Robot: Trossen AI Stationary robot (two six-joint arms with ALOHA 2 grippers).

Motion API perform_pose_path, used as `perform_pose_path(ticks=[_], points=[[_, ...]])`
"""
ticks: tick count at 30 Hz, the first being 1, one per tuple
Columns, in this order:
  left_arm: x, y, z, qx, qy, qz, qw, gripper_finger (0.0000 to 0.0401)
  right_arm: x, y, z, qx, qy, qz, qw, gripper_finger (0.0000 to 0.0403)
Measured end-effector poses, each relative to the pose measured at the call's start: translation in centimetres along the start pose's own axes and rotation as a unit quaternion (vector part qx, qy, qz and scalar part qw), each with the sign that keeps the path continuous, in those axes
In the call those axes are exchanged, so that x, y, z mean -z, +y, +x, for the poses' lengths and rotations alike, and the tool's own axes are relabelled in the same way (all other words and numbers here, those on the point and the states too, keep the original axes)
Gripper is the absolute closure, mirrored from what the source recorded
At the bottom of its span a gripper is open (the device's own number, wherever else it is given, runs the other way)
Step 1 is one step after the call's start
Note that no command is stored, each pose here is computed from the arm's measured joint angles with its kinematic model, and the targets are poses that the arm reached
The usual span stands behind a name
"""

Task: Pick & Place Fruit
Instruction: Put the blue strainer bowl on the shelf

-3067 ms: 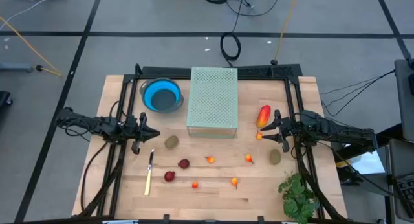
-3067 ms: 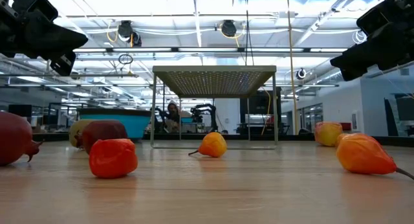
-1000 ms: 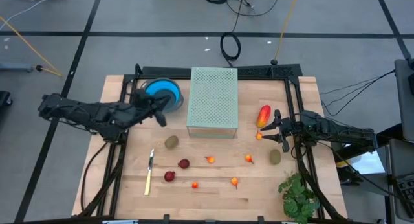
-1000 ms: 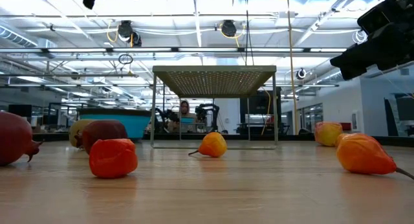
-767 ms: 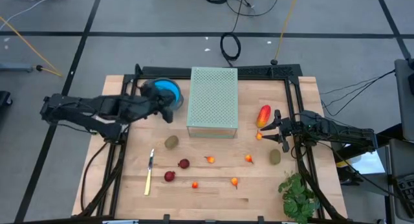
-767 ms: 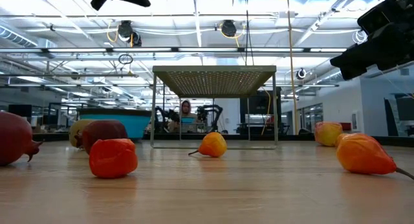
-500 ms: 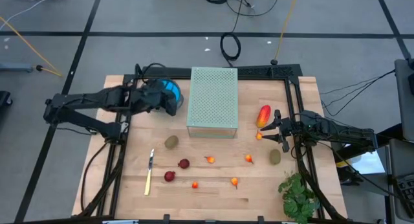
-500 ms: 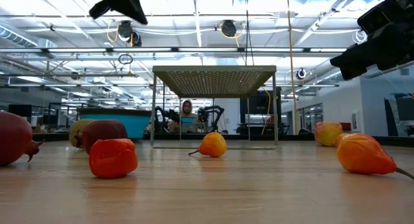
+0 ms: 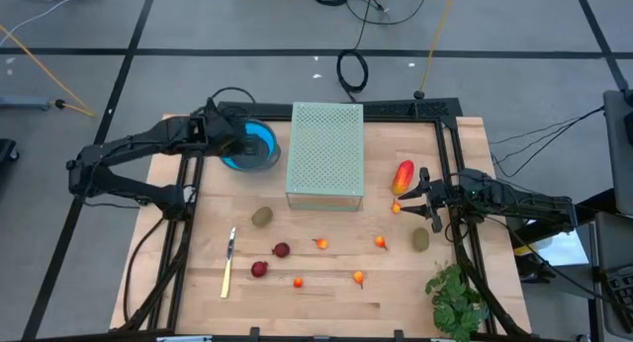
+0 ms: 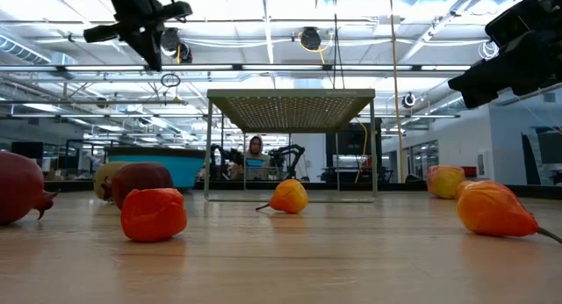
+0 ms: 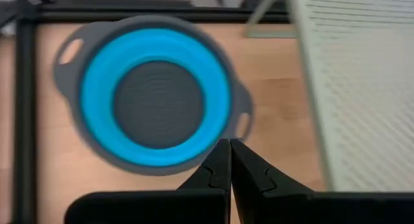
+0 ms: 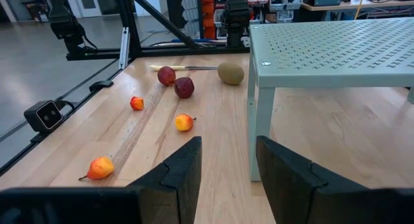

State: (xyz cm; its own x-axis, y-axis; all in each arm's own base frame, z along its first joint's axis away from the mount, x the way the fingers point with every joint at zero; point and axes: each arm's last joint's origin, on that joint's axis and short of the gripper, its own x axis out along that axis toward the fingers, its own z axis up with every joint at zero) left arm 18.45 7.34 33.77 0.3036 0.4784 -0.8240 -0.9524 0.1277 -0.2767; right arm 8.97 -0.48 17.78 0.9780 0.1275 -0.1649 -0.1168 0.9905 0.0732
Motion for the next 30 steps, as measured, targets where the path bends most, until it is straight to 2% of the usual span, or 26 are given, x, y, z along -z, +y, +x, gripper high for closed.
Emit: perform_pose_path(ticks=[5,11,15,18,24,30], points=[[-0.5,0.8,0.3,-0.027,0.008,-0.008,1.000,0.0400,0.0,0.0,0.0,0.000,0.000,0.000,1.000,0.0264],[-0.8,1.4,0.4,-0.051,0.012,0.061,0.997,0.0399,0.0,0.0,0.0,0.000,0.000,0.000,1.000,0.0264],[-0.8,1.3,0.5,-0.054,0.014,0.076,0.996,0.0400,0.0,0.0,0.0,0.000,0.000,0.000,1.000,0.0264],[-0.8,1.3,0.6,-0.055,0.014,0.063,0.996,0.0399,0.0,0.0,0.0,0.000,0.000,0.000,1.000,0.0264],[-0.7,1.4,0.6,-0.057,0.011,-0.001,0.998,0.0400,0.0,0.0,0.0,0.000,0.000,0.000,1.000,0.0264],[-0.7,1.7,0.5,-0.077,0.003,-0.018,0.997,0.0397,0.0,0.0,0.0,0.000,0.000,0.000,1.000,0.0264]])
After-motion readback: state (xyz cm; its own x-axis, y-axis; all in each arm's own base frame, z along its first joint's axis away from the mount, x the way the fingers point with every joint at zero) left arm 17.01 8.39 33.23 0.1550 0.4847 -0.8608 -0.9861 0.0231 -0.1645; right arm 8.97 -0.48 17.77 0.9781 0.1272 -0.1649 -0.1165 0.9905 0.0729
